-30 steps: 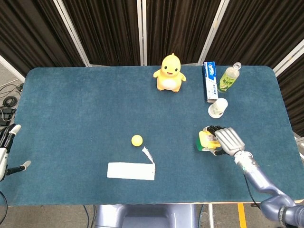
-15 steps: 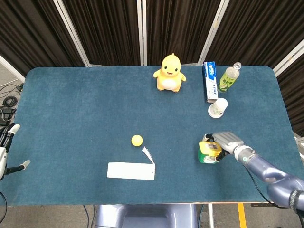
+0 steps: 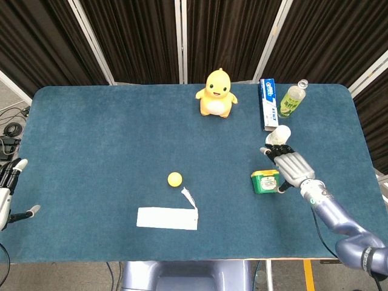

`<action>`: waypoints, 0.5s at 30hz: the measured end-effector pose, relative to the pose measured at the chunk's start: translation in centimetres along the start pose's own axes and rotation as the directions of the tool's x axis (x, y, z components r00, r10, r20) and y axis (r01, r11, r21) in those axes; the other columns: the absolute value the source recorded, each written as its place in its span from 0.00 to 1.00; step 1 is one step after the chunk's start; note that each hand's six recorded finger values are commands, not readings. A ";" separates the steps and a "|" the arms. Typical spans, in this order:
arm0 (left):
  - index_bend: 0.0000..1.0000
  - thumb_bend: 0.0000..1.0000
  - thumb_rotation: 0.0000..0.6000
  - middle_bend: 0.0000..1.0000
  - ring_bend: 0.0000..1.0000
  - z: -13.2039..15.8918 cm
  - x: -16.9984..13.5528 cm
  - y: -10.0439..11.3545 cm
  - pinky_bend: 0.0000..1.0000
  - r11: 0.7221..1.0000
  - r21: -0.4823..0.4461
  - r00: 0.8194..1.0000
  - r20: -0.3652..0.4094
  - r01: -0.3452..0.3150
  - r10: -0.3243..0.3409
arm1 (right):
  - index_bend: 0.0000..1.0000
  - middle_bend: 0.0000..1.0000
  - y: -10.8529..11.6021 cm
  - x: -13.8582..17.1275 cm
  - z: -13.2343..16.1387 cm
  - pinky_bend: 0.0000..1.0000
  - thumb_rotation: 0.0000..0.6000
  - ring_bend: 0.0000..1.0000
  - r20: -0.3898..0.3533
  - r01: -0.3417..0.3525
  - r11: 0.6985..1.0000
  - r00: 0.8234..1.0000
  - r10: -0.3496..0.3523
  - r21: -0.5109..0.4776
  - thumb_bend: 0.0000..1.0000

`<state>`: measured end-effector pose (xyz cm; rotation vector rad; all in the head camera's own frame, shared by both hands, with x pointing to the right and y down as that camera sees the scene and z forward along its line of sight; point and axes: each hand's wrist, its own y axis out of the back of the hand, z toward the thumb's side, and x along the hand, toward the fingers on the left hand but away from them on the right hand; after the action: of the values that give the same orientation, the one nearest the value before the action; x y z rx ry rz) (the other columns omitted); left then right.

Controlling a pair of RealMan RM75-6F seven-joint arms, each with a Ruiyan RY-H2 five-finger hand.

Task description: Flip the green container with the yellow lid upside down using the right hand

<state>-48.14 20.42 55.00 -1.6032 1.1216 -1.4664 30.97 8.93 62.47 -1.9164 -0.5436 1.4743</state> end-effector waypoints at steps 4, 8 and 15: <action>0.00 0.00 1.00 0.00 0.00 0.0 0.0 0.0 0.00 1.000 -0.001 1.000 -0.001 0.001 -0.001 | 0.00 0.00 -1.0 1.6 0.5 0.00 1.00 0.00 -0.052 0.065 0.997 0.997 -0.063 0.037 0.00; 0.00 0.00 1.00 0.00 0.00 0.1 0.0 -0.1 0.00 1.000 0.003 1.000 0.001 0.003 -0.003 | 0.00 0.01 -2.9 2.5 0.9 0.05 1.00 0.00 -0.119 0.092 0.992 0.989 -0.082 0.086 0.00; 0.00 0.00 1.00 0.00 0.00 0.0 0.0 -0.2 0.00 1.000 0.004 1.000 -0.003 0.004 -0.004 | 0.06 0.11 -7.4 2.4 0.6 0.17 1.00 0.00 -0.171 0.101 0.983 0.982 -0.073 0.155 0.00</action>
<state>-48.08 20.46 55.14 -1.6017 1.1177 -1.4729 31.52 15.83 65.97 -1.8413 -0.4123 1.2513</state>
